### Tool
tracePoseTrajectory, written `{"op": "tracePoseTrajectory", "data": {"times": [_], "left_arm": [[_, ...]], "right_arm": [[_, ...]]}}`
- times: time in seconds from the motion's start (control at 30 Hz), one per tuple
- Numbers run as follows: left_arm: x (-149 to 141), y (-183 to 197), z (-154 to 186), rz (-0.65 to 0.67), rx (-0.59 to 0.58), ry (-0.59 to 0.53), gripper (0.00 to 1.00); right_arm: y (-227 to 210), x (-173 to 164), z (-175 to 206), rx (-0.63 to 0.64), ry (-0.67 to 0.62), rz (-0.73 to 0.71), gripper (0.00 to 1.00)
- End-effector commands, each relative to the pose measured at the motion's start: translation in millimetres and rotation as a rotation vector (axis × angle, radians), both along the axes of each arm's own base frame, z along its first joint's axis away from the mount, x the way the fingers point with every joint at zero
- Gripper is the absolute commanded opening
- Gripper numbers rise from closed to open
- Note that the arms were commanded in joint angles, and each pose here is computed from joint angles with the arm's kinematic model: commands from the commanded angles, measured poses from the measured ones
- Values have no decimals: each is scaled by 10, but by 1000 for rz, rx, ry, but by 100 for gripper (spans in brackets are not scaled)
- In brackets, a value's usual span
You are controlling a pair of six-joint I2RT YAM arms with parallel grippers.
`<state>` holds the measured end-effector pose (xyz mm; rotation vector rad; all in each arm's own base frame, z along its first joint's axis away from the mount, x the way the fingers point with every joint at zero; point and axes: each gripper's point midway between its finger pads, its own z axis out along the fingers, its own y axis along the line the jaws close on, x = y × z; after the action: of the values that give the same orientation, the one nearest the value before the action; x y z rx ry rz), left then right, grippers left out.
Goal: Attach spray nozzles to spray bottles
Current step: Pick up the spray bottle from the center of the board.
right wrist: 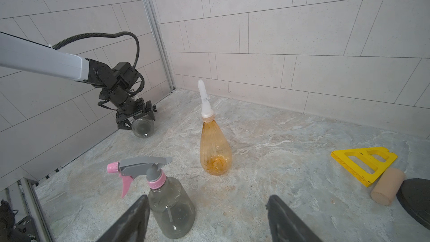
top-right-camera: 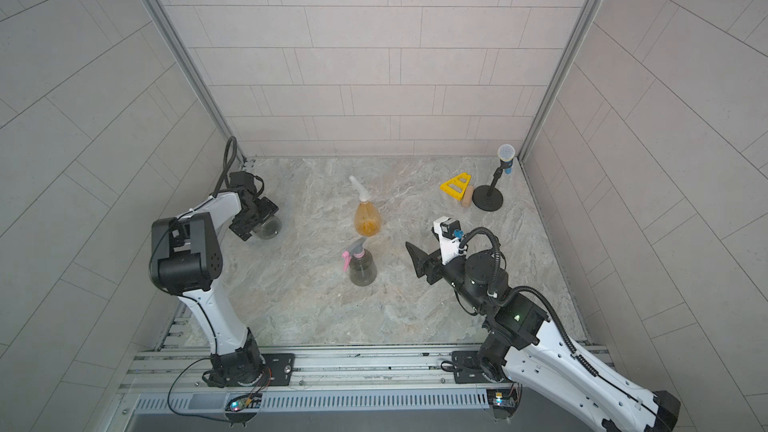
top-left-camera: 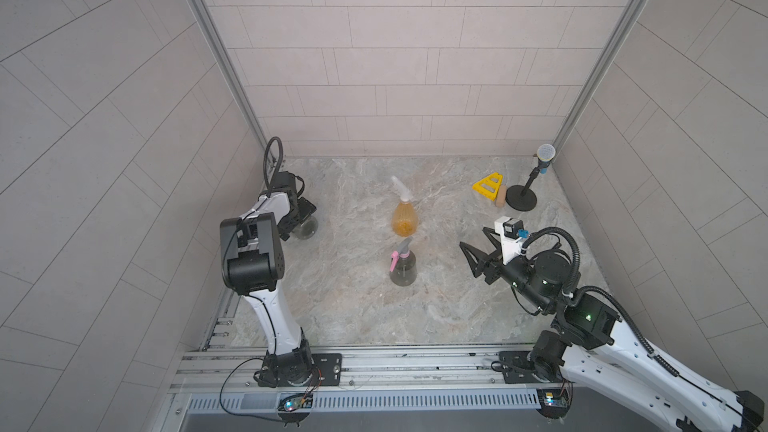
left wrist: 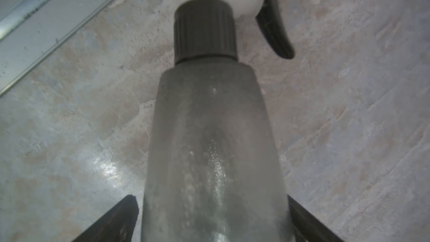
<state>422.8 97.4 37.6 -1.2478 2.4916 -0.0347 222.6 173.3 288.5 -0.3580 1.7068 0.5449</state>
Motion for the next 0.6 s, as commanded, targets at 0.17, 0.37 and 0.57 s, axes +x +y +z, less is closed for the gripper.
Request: {"op": "tracePoseTrajectory", "data": {"times": [0.17, 0.37, 0.57], "left_arm": [[-170, -12, -268, -32, 14, 86, 100], [-143, -49, -314, -44, -2, 61, 95], [-67, -120, -247, -67, -37, -16, 90]], "right_arm": [[-25, 5, 4, 20, 1, -11, 80], [-24, 10, -1, 19, 0, -12, 80], [-54, 16, 16, 20, -5, -24, 80]]}}
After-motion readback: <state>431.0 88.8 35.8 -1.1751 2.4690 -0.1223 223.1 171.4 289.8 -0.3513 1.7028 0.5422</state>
